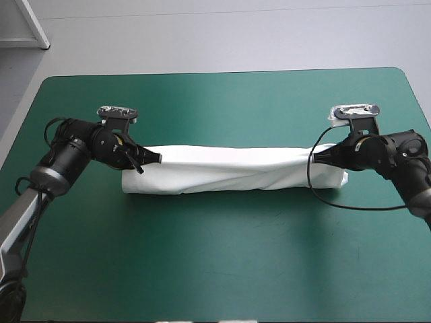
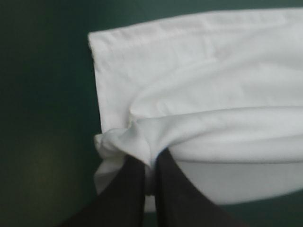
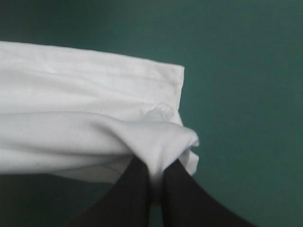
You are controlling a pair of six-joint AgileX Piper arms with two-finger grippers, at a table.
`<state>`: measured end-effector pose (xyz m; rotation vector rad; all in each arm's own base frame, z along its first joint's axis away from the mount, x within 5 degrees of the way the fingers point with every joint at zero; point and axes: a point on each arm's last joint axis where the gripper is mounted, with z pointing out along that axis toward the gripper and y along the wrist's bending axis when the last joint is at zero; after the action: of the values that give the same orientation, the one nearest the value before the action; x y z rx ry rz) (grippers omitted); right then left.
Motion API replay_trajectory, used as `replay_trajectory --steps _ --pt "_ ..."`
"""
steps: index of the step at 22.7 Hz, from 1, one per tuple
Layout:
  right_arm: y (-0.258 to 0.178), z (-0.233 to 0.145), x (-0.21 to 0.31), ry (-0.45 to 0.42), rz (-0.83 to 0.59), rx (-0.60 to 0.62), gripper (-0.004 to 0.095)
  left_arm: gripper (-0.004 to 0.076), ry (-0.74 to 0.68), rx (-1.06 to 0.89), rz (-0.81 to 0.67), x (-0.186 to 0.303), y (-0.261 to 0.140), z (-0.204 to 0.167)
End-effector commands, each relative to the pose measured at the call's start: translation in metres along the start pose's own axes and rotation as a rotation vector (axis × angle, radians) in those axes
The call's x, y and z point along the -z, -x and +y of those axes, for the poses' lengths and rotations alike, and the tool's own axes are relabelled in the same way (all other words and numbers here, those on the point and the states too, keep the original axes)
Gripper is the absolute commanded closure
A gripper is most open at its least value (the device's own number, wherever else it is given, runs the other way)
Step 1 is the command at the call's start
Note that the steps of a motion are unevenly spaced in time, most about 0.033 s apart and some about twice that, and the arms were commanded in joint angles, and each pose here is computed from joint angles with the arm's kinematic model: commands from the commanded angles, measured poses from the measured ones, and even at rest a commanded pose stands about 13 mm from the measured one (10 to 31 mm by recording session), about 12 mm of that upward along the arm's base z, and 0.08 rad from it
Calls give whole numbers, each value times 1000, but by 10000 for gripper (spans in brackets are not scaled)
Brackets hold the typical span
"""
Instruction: Fold the cloth
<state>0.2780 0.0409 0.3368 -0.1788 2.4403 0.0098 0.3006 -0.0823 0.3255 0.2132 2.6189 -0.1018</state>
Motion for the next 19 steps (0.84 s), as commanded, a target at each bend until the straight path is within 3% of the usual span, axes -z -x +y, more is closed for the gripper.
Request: replay_trajectory --steps 1,11,14,16,19 --pt "26 -3 -4 -26 -165 23 922 734 11 49 -172 4 26 14" --pt "25 4 -107 -6 -86 46 922 734 23 94 -116 -120 38 25" --pt "23 5 -110 4 -77 28 904 727 22 102 -100 -127 36 25" --pt "26 6 -106 15 -81 5 804 690 17 105 -100 -125 37 25" --pt "30 6 -95 20 -83 -10 507 563 1 125 -121 -113 41 23"
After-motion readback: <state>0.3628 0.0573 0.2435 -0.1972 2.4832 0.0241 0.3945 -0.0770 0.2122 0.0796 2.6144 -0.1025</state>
